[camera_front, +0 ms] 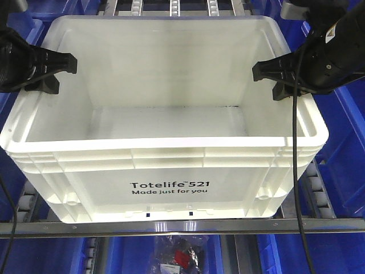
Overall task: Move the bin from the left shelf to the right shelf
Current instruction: 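Pull the gripped tote off the roller shelf toward the robot, then hold the tote with both grippers while the base turns away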
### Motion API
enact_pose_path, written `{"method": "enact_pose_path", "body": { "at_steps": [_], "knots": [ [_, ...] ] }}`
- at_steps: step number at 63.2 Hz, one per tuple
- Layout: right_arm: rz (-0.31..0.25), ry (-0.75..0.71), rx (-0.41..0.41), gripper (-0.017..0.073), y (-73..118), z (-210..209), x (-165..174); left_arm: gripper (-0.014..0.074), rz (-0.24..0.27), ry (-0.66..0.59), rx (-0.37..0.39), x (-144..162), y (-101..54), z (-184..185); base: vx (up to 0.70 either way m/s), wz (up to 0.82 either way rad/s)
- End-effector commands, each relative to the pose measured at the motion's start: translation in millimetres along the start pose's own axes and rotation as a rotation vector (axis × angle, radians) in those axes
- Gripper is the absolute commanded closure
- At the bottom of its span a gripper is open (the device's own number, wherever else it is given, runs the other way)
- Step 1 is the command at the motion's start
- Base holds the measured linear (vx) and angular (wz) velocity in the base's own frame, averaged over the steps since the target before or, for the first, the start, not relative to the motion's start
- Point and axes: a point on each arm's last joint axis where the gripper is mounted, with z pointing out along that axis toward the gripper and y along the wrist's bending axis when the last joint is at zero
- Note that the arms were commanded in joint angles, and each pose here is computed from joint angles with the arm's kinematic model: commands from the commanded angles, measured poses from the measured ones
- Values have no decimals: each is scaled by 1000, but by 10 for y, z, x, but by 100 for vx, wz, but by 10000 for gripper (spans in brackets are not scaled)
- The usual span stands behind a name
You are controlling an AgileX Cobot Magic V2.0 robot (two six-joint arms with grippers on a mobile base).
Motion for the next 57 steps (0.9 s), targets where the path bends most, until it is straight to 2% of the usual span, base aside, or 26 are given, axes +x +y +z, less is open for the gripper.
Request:
{"method": "enact_pose_path", "body": {
  "at_steps": [1, 57],
  "knots": [
    [-20, -194, 12, 498, -44, -329, -127, 485, 26, -166, 3, -95, 18, -309, 0, 0],
    [-20, -193, 12, 498, -44, -326, -128, 485, 26, -166, 3, -95, 18, -309, -10, 0]
  ]
}}
